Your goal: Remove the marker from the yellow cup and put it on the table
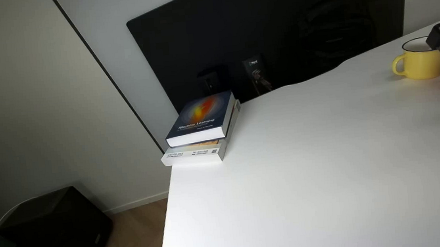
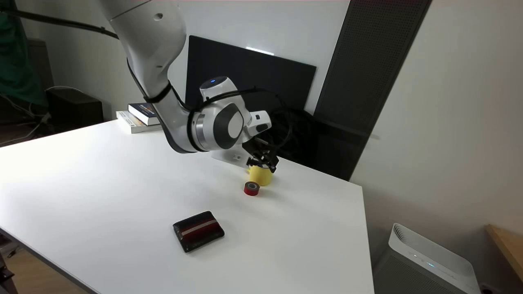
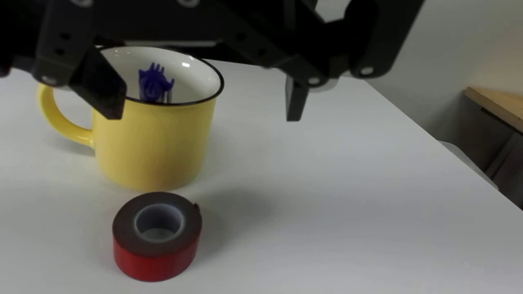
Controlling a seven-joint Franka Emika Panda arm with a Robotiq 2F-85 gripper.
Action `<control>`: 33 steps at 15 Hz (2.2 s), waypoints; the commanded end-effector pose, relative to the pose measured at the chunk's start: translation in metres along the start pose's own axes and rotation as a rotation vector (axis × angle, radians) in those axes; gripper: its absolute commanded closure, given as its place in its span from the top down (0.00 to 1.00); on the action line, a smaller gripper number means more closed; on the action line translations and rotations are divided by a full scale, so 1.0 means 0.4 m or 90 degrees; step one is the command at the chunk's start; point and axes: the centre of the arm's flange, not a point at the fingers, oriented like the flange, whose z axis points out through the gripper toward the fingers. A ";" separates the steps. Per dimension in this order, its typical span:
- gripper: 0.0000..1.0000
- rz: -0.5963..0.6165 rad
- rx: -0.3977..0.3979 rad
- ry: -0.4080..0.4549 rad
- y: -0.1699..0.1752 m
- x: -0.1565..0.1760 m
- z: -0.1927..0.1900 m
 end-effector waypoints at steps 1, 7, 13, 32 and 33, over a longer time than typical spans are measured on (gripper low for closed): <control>1.00 0.009 -0.002 0.033 -0.002 0.027 0.006; 1.00 0.022 0.001 0.054 0.002 0.037 0.005; 0.45 0.023 0.000 0.046 0.002 0.029 0.012; 0.75 -0.027 0.103 -0.042 0.053 0.106 0.079; 0.81 -0.034 0.123 -0.053 0.062 0.122 0.084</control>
